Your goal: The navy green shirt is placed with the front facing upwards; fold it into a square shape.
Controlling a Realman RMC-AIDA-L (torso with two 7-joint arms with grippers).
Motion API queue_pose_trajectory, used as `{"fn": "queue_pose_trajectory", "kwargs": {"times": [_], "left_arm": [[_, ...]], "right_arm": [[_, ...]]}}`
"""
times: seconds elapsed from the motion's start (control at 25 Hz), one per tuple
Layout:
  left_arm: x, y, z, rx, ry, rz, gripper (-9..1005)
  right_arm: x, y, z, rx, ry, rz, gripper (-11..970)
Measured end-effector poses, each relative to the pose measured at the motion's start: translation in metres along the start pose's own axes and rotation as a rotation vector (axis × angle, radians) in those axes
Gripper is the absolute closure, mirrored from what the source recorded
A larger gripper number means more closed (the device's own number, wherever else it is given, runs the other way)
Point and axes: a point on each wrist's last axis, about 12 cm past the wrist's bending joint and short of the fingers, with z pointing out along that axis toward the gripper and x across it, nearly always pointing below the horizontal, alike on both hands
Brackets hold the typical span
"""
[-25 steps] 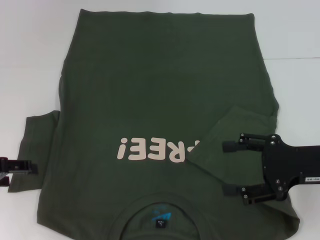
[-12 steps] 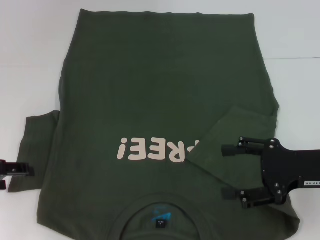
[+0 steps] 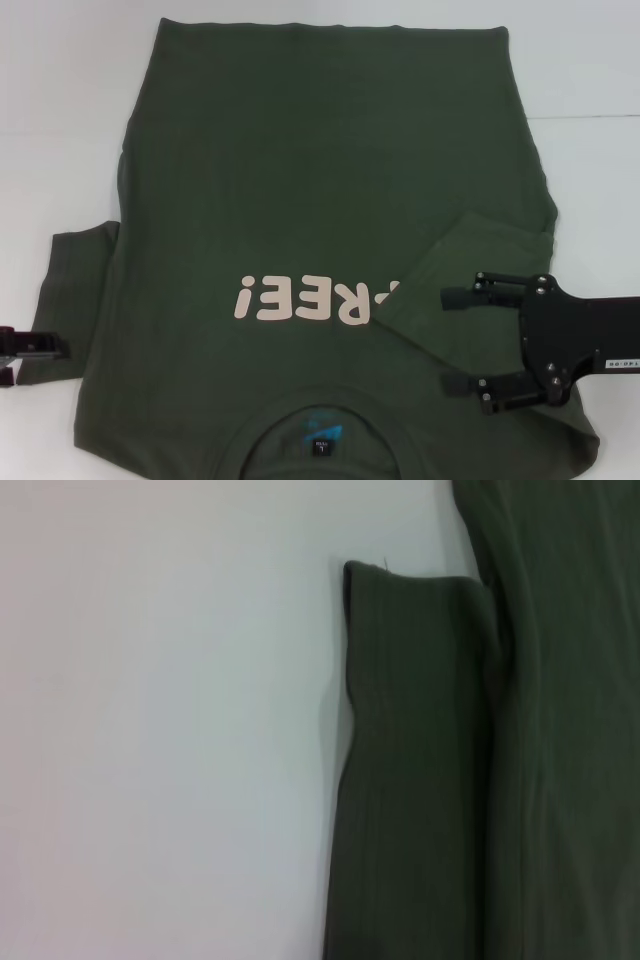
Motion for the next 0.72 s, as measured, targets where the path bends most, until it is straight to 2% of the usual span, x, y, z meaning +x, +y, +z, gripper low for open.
{"fn": "queue_pose_trajectory", "kwargs": {"times": [0.72], "left_arm": [[-0.0032,0.0024,0.0066,-0.019,-0.012,-0.002,64]], "right_arm": [[-0.0032,-0.0023,0.0019,-0.003,-0.005,0.015,31]]}}
